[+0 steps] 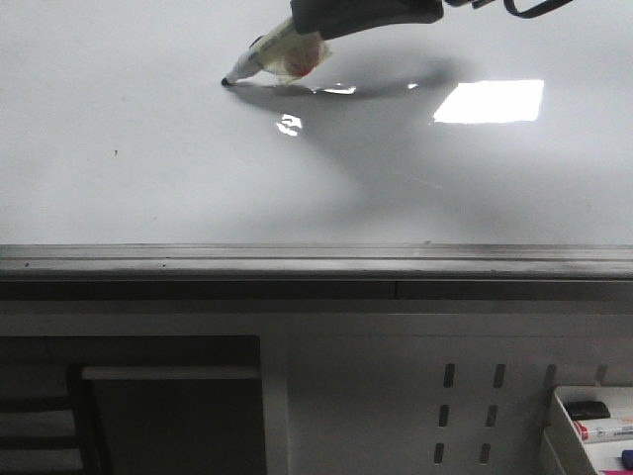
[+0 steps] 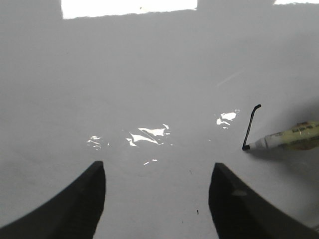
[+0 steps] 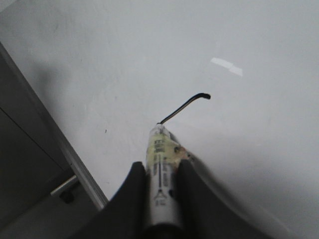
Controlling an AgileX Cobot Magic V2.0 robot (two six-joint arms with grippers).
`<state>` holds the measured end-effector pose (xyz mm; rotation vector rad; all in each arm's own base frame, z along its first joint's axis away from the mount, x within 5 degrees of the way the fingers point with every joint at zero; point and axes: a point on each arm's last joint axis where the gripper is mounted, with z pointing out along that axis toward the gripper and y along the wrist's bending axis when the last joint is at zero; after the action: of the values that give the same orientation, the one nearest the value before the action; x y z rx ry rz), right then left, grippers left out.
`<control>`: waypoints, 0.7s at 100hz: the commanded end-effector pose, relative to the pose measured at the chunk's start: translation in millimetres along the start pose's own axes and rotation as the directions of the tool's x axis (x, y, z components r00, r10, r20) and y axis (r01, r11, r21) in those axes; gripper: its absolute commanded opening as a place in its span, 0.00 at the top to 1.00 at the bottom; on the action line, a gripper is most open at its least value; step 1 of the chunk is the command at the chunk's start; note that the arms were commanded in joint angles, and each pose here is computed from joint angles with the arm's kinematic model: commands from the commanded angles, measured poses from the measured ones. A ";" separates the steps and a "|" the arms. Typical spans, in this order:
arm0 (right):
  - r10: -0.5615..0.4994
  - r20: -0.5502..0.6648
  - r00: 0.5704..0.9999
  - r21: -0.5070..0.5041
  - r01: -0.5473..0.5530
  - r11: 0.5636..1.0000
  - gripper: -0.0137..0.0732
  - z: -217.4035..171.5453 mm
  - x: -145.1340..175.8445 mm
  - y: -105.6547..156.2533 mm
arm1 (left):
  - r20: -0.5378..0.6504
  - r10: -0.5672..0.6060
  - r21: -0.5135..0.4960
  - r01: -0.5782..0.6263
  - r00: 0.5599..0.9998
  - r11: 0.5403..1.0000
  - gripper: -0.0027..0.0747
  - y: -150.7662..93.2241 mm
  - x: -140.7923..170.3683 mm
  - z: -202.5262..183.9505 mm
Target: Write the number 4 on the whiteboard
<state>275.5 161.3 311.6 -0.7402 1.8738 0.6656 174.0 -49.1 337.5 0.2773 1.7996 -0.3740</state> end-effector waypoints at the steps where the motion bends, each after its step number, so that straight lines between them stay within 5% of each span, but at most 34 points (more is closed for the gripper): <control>1: -0.018 0.040 0.999 0.026 0.017 1.000 0.89 -7.2 -13.2 0.9 | 0.067 -0.021 -0.034 0.023 0.998 0.999 0.44 2.0 -12.5 -4.6; 48: 0.027 0.044 0.999 0.264 -0.038 0.964 0.89 -66.9 6.6 -11.9 | 0.068 -0.023 -0.034 0.025 0.997 0.999 0.44 2.1 -12.6 -4.6; 70: -0.002 0.056 0.998 0.150 -0.007 0.989 0.89 -83.2 -3.0 7.1 | 0.072 -0.038 -0.031 0.040 0.997 0.999 0.44 1.9 -12.9 -4.7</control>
<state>229.8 103.2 323.2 -0.6001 1.9311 0.5026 174.2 -48.7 338.0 0.2647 1.7962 -0.3780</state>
